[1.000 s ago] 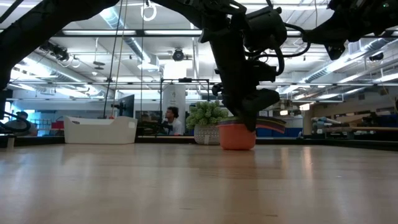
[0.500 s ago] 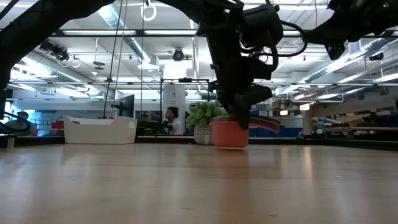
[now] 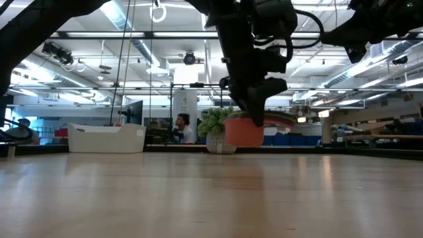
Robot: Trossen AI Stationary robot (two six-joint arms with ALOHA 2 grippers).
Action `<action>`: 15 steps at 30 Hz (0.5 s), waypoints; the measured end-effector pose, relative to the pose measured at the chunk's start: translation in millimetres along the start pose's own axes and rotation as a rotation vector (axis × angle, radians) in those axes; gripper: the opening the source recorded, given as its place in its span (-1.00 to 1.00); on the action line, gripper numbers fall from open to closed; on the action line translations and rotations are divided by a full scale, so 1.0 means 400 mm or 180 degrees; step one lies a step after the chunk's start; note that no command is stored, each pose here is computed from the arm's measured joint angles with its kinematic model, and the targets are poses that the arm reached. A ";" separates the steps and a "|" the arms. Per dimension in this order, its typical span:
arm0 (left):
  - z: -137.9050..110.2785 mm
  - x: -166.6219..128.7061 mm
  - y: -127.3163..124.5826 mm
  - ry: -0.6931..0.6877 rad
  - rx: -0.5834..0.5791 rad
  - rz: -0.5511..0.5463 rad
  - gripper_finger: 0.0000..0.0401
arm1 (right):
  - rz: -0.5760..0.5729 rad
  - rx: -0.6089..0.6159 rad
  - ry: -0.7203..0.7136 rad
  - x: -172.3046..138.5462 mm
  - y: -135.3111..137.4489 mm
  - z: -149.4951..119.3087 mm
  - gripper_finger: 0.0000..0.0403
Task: Nest measuring cups in basket
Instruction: Put the nested measuring cups into the white bin
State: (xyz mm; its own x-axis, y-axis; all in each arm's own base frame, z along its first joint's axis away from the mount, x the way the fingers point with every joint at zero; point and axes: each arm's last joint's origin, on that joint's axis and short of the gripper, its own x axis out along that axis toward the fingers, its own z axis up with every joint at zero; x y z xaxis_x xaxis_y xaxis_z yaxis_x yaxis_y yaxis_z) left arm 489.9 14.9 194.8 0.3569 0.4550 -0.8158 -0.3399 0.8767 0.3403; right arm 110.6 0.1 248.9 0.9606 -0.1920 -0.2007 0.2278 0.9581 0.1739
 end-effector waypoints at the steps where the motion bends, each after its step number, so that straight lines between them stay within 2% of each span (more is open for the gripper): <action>1: 0.003 -0.007 0.003 -0.0021 -0.0010 -0.0004 -0.50 | 0.0002 0.0001 -0.0001 0.000 0.000 0.000 -0.93; 10: -0.001 -0.049 0.034 0.0093 0.0011 -0.0038 -0.50 | 0.0016 0.0020 -0.0069 0.000 0.001 0.005 -0.93; 15: 0.001 -0.075 0.069 0.0132 -0.0178 -0.0024 -0.50 | 0.0030 0.0035 -0.0128 0.000 0.002 0.010 -0.93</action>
State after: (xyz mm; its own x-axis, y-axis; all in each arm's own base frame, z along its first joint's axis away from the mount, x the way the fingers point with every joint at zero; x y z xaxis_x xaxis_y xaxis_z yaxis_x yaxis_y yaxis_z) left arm 470.4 25.5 228.8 0.3235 0.4406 -0.8374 -0.3860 0.8695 0.3083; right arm 111.4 0.1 253.0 0.9683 -0.1917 -0.1603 0.2204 0.9575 0.1863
